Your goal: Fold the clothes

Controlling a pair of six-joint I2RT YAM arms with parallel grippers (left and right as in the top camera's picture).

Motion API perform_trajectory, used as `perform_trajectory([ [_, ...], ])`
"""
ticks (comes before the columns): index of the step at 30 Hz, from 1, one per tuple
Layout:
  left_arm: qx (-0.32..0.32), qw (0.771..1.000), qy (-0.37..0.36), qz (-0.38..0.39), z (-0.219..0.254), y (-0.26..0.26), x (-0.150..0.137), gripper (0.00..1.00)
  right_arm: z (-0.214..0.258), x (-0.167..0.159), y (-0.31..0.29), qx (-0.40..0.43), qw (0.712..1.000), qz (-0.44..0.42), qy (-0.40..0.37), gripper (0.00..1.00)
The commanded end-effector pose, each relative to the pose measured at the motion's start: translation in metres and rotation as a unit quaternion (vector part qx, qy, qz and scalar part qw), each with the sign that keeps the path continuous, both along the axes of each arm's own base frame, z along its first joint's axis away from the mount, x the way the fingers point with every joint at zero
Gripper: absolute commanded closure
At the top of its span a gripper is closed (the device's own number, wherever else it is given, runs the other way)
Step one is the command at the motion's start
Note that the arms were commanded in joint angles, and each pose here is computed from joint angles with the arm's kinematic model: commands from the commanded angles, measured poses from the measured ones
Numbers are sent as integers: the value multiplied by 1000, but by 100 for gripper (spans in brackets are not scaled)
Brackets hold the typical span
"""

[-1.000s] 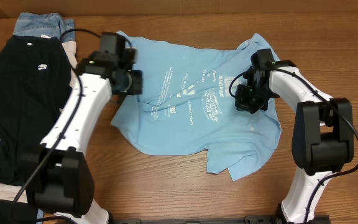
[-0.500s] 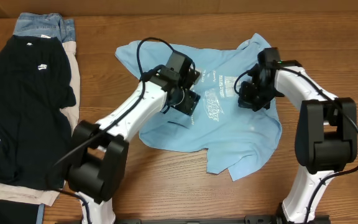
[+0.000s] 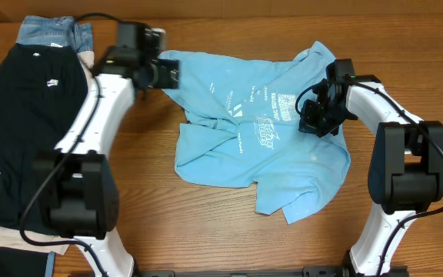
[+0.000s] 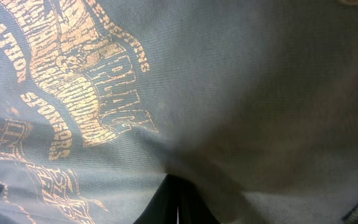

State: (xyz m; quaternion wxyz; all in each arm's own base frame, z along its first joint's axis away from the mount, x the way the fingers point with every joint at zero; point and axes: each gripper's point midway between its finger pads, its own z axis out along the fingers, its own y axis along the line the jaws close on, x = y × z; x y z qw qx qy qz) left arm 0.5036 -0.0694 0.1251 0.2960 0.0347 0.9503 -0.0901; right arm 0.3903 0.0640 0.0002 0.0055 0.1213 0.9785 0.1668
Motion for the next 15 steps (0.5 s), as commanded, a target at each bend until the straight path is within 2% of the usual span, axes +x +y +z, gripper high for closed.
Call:
perform_trajectory([
  [1,2,999,-5,35,-9,24,14,14,-13,-5,-7,-18,1000,1,13,95],
  [8,16,999,-10,44,-47,29,35,20,-13,-2,-7,-18,1000,1,9,92],
  [15,53,996,7,72,-81,45,39,24,-13,-3,-7,-18,1000,1,10,92],
])
